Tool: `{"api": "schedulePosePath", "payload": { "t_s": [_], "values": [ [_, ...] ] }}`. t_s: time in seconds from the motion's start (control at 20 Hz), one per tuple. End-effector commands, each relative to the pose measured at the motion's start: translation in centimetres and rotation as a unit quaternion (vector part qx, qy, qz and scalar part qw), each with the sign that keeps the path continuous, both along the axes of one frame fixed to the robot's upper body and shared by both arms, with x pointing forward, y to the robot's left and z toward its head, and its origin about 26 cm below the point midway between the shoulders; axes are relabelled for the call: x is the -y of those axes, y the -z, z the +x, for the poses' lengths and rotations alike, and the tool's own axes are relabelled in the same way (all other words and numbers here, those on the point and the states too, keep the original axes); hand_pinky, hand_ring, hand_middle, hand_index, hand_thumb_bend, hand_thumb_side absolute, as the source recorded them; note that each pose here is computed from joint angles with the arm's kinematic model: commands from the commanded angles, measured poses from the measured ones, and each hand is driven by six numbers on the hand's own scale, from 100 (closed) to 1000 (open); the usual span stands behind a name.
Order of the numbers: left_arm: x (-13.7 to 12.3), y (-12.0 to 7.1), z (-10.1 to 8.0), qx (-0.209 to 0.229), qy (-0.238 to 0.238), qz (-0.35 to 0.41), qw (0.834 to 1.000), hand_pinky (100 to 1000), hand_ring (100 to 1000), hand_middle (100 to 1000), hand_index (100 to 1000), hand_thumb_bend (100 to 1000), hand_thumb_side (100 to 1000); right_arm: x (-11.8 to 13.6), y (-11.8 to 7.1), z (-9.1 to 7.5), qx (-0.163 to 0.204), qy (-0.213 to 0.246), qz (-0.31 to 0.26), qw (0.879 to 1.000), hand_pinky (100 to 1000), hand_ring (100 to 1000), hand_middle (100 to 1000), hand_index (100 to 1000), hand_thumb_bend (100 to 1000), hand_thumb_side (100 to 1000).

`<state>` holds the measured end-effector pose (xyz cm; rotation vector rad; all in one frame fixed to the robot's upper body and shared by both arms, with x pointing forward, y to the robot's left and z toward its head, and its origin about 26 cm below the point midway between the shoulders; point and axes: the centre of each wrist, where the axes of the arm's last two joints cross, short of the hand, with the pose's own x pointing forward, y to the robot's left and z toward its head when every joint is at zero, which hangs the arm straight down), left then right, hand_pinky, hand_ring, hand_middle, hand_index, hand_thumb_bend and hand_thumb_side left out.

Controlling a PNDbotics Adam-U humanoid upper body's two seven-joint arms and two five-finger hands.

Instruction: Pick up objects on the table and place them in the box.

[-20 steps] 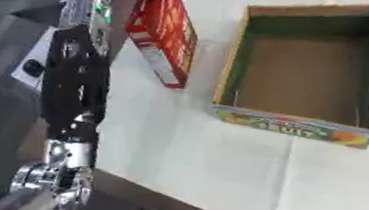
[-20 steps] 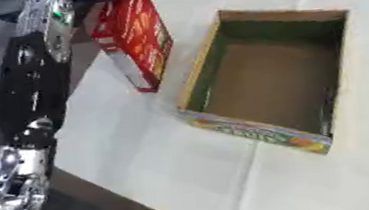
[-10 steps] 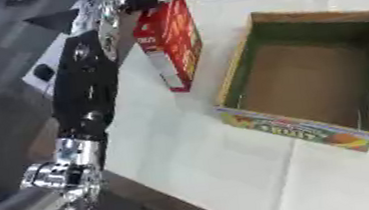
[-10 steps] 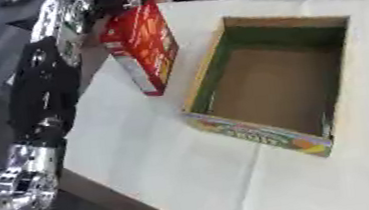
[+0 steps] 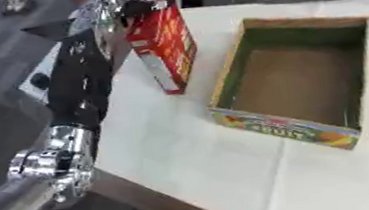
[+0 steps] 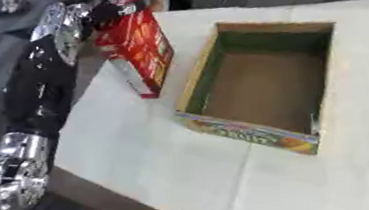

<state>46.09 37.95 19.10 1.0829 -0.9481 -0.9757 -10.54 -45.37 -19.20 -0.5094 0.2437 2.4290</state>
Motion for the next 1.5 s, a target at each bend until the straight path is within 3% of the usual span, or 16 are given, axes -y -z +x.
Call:
{"api": "schedulePosePath", "payload": {
  "t_s": [0.05, 0.1, 0.15, 0.3, 0.55, 0.85, 1.1, 1.15, 1.2, 1.25, 1.35, 1.5],
  "values": [
    [-1.2, -0.3, 0.3, -0.024, -0.013, 0.063, 0.998, 298, 486, 580, 742, 731, 960, 0.5, -0.3, -0.3, -0.008, -0.004, -0.003, 1.000, 392, 499, 609, 745, 100, 1000],
    [-1.4, -0.4, 0.5, -0.031, -0.014, 0.080, 0.996, 300, 484, 579, 740, 741, 958, 0.5, -0.3, -0.2, -0.008, -0.005, -0.002, 1.000, 392, 499, 609, 745, 100, 1000],
    [-1.5, -0.7, 0.7, -0.040, -0.015, 0.100, 0.994, 320, 474, 570, 729, 857, 937, 0.6, -0.4, -0.1, -0.007, -0.006, -0.002, 1.000, 392, 500, 609, 745, 100, 1000],
    [-1.5, -1.0, 1.5, -0.069, -0.016, 0.150, 0.986, 334, 469, 566, 716, 945, 919, 0.7, -0.4, 0.0, -0.006, -0.009, -0.002, 1.000, 393, 500, 609, 745, 100, 1000],
    [-0.8, -0.7, 2.3, -0.100, -0.011, 0.179, 0.979, 346, 463, 558, 690, 935, 831, 0.9, -0.4, 0.3, -0.006, -0.012, 0.000, 1.000, 393, 501, 609, 745, 100, 1000],
    [-0.1, -1.8, 3.1, -0.117, -0.020, 0.233, 0.965, 392, 465, 564, 704, 936, 902, 1.1, -0.5, 0.5, -0.005, -0.015, 0.001, 1.000, 393, 501, 609, 745, 100, 1000],
    [0.8, -2.7, 3.6, -0.126, -0.007, 0.255, 0.959, 421, 479, 580, 723, 935, 898, 1.3, -0.6, 0.8, -0.003, -0.018, 0.003, 1.000, 393, 502, 609, 745, 100, 1000],
    [0.9, -2.6, 3.7, -0.139, -0.004, 0.257, 0.956, 475, 516, 616, 765, 934, 688, 1.4, -0.6, 0.8, -0.002, -0.019, 0.003, 1.000, 393, 502, 609, 745, 100, 1000],
    [1.0, -2.5, 3.8, -0.156, 0.000, 0.257, 0.954, 458, 504, 604, 750, 929, 718, 1.5, -0.7, 0.9, -0.002, -0.020, 0.002, 1.000, 393, 502, 609, 745, 100, 1000],
    [1.1, -2.5, 3.8, -0.170, 0.003, 0.256, 0.952, 518, 544, 645, 803, 959, 652, 1.6, -0.7, 0.9, -0.002, -0.020, 0.002, 1.000, 393, 502, 609, 745, 100, 1000],
    [1.3, -2.2, 4.0, -0.205, 0.011, 0.244, 0.948, 526, 562, 661, 823, 978, 627, 1.7, -0.8, 0.9, -0.001, -0.022, 0.000, 1.000, 393, 502, 609, 745, 100, 1000],
    [1.6, -1.7, 4.2, -0.236, 0.006, 0.220, 0.947, 472, 539, 624, 792, 968, 509, 1.9, -0.8, 1.1, -0.001, -0.025, 0.001, 1.000, 393, 502, 609, 745, 100, 1000]
  ]
}}
